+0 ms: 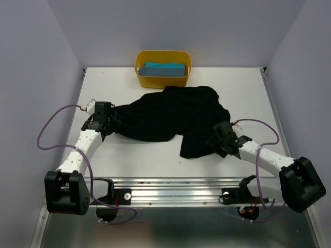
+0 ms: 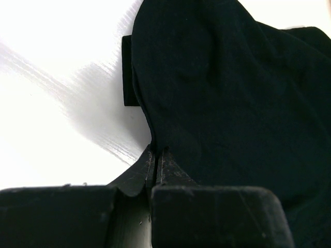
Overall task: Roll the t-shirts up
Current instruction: Flatten out the T-shirt at the center of the board.
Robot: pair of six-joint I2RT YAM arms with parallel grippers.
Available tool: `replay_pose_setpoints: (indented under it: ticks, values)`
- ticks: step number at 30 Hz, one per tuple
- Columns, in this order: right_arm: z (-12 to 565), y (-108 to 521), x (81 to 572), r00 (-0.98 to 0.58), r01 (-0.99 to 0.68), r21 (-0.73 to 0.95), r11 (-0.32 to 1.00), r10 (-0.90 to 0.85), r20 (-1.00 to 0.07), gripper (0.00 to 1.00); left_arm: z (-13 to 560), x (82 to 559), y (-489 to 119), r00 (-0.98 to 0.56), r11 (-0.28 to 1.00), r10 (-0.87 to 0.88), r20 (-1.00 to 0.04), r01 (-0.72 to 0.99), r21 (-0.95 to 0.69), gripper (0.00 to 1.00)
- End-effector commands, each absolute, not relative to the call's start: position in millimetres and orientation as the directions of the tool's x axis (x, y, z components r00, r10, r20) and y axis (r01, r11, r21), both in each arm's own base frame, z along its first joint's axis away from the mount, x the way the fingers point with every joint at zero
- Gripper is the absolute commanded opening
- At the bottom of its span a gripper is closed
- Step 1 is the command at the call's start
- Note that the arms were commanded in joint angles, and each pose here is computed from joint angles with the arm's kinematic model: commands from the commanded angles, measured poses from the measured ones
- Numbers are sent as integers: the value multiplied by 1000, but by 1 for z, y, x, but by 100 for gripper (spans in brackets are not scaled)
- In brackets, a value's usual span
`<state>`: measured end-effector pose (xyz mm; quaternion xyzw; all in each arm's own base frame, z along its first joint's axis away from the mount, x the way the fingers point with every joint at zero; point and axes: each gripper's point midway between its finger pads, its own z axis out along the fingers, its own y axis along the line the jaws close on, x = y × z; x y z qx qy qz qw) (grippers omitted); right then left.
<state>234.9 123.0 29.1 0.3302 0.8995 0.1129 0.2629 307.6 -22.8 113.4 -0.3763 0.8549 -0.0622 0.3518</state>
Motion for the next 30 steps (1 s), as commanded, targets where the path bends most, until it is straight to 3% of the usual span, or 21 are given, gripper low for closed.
replay_pose_setpoints:
  ticks: [1, 5, 6, 9, 10, 12, 18, 22, 30]
  values:
    - [25, 122, 251, -599, 539, 402, 740, 672, -435, 66, 123, 311, -21, -453, 720, -675, -583, -579, -384, 0]
    - [16, 121, 255, -590, 553, 391, 735, 678, -439, 54, 125, 312, -22, -454, 722, -674, -583, -573, -387, 0]
    - [14, 119, 256, -587, 556, 385, 737, 676, -446, 42, 125, 311, -22, -458, 724, -671, -583, -573, -384, 0]
    - [14, 114, 259, -570, 567, 381, 730, 682, -458, 22, 126, 312, -21, -460, 727, -668, -585, -572, -379, 0]
    - [16, 114, 259, -565, 565, 387, 729, 683, -462, 10, 126, 312, -21, -459, 726, -668, -586, -573, -380, 0]
    - [18, 112, 259, -561, 561, 388, 731, 680, -471, 1, 127, 312, -21, -460, 731, -664, -590, -566, -381, 0]
    - [49, 107, 272, -516, 519, 437, 734, 677, -524, 1, 130, 318, -29, -499, 765, -635, -590, -514, -389, 0]
    - [95, 89, 300, -425, 488, 448, 749, 652, -628, 1, 151, 330, -39, -497, 788, -614, -614, -436, -435, 0]
    - [232, 34, 390, -228, 403, 530, 746, 642, -732, 1, 276, 378, -49, -361, 843, -537, -762, -213, -493, 0]
